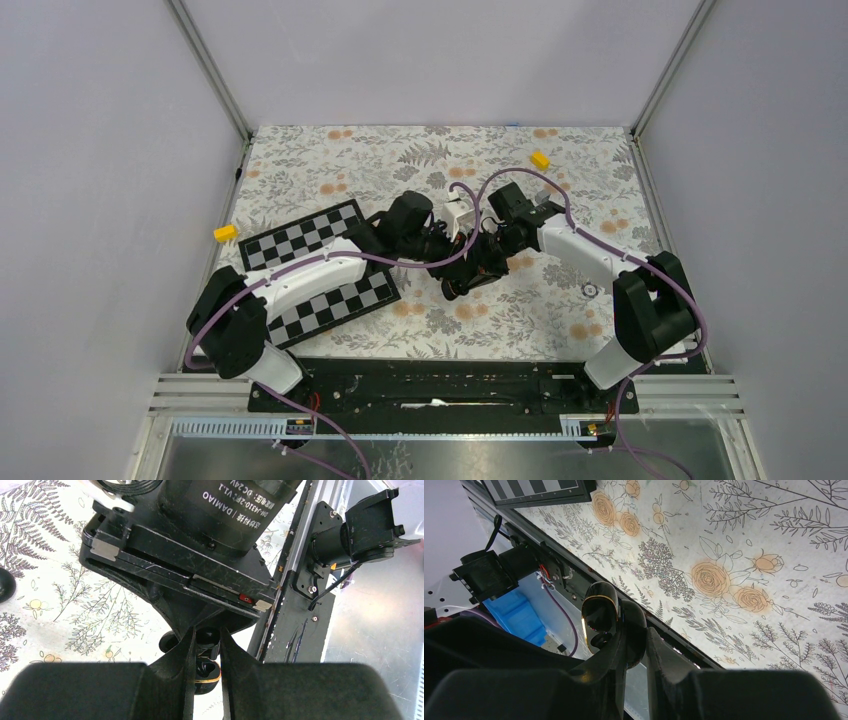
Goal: Insert the wireless bluetooth earbuds into the charging case
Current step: Insert the right earbud into the right side groove of the charging case.
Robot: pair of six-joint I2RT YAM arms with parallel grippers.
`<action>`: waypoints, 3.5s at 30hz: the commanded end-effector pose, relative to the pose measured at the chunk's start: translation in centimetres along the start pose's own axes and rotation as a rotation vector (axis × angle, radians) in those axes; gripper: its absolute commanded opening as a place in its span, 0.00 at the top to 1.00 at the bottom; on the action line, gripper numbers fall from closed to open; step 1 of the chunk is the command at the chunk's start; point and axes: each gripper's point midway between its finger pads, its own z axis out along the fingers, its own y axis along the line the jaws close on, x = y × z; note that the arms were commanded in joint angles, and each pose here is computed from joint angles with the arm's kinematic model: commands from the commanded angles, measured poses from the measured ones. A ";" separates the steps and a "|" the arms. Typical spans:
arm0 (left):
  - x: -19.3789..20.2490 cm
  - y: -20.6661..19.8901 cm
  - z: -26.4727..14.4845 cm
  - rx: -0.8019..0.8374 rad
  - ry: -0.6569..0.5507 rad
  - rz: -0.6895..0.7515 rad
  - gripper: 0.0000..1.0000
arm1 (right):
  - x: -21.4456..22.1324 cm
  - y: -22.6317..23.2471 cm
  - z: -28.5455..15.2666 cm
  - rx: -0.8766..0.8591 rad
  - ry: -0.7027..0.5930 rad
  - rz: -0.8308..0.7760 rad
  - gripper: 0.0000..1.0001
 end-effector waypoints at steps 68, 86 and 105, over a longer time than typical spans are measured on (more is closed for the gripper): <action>2.5 -0.1 -0.9 0.003 0.071 0.015 0.84 | -2.1 0.6 -1.0 -0.029 -0.051 0.000 1.00; 2.0 -0.1 -0.2 0.010 0.050 -0.022 0.84 | -2.1 0.8 -1.0 -0.041 -0.056 0.001 1.00; 0.8 1.3 -0.7 -0.068 -0.011 -0.057 0.84 | -2.0 0.4 -0.8 -0.029 -0.054 0.002 1.00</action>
